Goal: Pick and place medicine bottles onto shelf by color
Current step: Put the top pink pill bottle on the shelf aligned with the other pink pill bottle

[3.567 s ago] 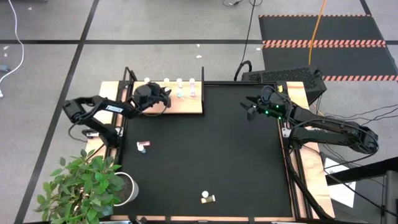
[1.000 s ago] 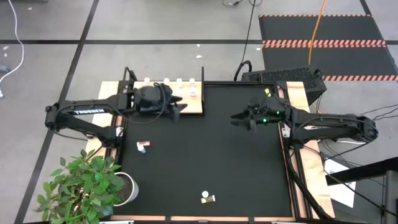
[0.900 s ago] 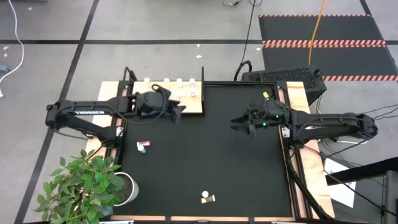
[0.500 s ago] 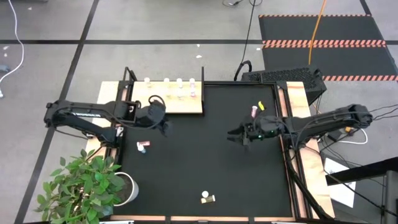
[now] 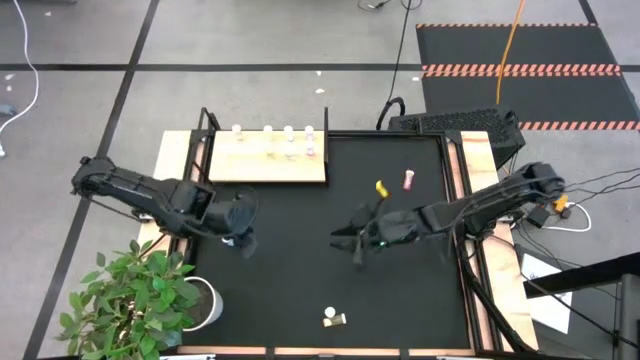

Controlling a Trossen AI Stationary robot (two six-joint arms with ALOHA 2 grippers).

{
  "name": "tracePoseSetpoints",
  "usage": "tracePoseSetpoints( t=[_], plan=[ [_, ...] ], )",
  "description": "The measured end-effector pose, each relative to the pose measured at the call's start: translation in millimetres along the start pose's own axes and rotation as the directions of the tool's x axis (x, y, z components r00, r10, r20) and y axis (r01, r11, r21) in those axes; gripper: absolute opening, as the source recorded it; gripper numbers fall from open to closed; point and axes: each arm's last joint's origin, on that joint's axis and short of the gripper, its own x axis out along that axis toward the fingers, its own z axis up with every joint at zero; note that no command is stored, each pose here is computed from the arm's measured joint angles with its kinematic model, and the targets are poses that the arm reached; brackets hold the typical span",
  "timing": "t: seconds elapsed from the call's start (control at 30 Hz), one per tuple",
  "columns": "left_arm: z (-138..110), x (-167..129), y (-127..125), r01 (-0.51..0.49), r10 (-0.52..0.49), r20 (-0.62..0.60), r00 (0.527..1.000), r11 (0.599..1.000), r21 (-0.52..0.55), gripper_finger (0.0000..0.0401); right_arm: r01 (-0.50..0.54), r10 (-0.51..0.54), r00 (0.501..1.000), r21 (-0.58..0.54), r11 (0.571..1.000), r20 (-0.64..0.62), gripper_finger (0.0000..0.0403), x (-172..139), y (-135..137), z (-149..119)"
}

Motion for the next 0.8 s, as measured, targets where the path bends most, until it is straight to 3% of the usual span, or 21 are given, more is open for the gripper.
tracePoseSetpoints(
  t=[0.2, 0.3, 0.4, 0.57, 0.8],
  plan=[
    [-20, -1, -10, 0.006, -0.006, -0.02, 1.0, 1.0, 0.007, 0.0035, 0.057, -0.061, 0.989, -0.033, 0.998, -0.133, 0.0139, 26, 47, -10],
    [-26, -2, -14, 0.043, -0.04, -0.06, 0.997, 0.998, 0.055, 0.0035, 0.096, -0.117, 0.971, -0.108, 0.99, -0.208, 0.0139, 30, 67, -16],
    [-30, -2, -16, 0.046, -0.041, -0.061, 0.997, 0.997, 0.069, 0.0035, 0.106, -0.145, 0.951, -0.149, 0.983, -0.275, 0.0139, 35, 78, -25],
    [-36, 0, -23, 0.027, -0.029, 0.035, 0.999, 0.997, 0.072, 0.0035, 0.065, -0.093, 0.912, -0.083, 0.994, -0.4, 0.0139, 39, 87, -45],
    [-47, 13, -49, 0.128, -0.144, 0.072, 0.987, 0.972, 0.198, 0.0035, 0.046, -0.101, 0.834, -0.113, 0.993, -0.543, 0.0144, 21, 114, -90]
  ],
)
